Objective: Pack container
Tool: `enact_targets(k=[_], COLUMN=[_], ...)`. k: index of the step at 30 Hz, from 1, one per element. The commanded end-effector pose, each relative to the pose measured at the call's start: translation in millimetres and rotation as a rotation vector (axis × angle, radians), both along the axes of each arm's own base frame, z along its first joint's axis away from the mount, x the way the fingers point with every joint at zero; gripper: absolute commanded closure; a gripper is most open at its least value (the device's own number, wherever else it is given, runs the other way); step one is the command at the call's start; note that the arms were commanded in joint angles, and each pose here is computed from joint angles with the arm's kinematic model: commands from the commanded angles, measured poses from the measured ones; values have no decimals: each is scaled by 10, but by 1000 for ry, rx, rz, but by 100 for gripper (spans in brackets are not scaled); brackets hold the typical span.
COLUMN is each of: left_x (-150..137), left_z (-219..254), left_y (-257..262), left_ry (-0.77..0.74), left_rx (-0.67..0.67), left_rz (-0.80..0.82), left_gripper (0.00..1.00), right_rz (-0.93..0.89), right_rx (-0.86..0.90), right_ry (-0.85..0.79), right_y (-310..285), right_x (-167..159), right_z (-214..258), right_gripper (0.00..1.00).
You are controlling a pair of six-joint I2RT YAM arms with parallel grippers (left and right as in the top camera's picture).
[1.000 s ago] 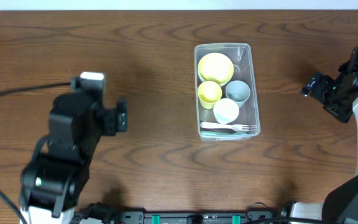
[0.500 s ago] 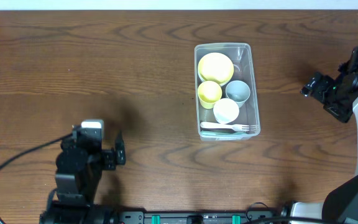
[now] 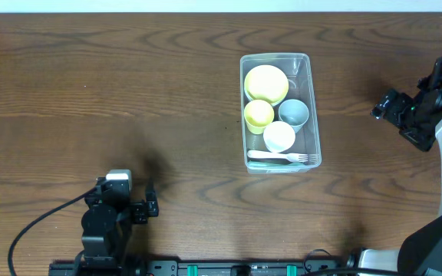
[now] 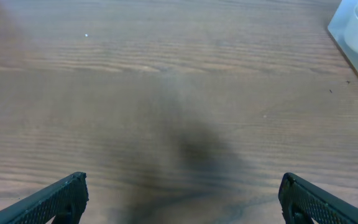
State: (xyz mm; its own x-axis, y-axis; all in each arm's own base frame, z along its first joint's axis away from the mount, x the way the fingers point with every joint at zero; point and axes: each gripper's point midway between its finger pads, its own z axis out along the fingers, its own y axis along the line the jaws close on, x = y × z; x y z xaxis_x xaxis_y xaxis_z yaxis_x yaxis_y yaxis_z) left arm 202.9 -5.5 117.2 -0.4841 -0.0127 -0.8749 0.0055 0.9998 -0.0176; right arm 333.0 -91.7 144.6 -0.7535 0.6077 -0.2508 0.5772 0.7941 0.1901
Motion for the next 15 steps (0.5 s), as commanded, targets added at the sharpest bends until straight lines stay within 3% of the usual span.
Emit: enact_targets(k=[1, 15], left_x=[2, 17], left_z=[-66, -261], left_y=[2, -36], left_ry=[-15, -1], left_rx=[-44, -59], left_rz=[23, 7], left_gripper=[2, 2], right_rz=[2, 2], right_rx=[-6, -6], right_ry=[1, 0], right_y=[-22, -22], right_x=[-10, -9], right_z=[3, 3], right_gripper=[1, 1])
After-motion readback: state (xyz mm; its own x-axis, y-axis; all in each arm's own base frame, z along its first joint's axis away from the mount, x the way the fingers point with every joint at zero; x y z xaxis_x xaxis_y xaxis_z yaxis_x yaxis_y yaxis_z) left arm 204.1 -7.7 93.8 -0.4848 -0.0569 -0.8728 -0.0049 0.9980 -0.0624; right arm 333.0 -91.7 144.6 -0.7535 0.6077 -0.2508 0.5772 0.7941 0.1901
